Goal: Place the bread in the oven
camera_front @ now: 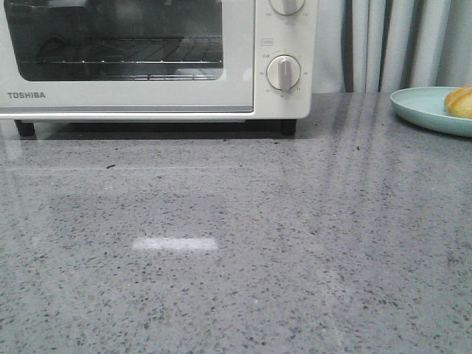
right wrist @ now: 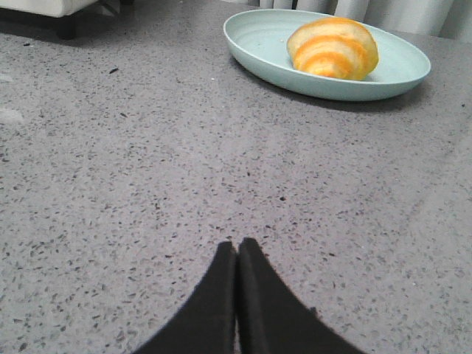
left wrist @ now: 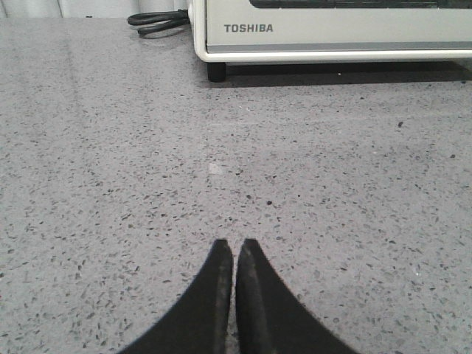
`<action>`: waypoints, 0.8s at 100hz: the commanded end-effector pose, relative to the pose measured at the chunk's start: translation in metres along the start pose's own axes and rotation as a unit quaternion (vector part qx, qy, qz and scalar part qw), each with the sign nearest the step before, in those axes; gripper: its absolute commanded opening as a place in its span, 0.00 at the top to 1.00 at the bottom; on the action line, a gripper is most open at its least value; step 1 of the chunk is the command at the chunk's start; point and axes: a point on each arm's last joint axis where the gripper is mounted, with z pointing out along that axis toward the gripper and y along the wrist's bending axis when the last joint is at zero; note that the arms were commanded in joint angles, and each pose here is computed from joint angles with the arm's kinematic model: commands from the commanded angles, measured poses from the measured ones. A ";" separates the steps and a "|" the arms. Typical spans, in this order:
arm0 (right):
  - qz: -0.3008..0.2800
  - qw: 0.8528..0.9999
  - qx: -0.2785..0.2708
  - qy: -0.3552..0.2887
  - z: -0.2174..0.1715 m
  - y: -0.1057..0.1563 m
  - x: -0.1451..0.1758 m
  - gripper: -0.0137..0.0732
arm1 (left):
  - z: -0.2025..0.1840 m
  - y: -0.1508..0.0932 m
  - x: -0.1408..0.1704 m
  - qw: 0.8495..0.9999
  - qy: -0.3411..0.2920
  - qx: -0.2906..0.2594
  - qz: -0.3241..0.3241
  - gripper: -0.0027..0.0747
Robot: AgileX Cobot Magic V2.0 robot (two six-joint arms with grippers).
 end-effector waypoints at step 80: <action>-0.072 0.963 -0.030 -0.259 -0.013 0.009 -0.041 0.92 | -0.001 0.000 -0.008 0.994 -0.086 0.003 -0.063 0.99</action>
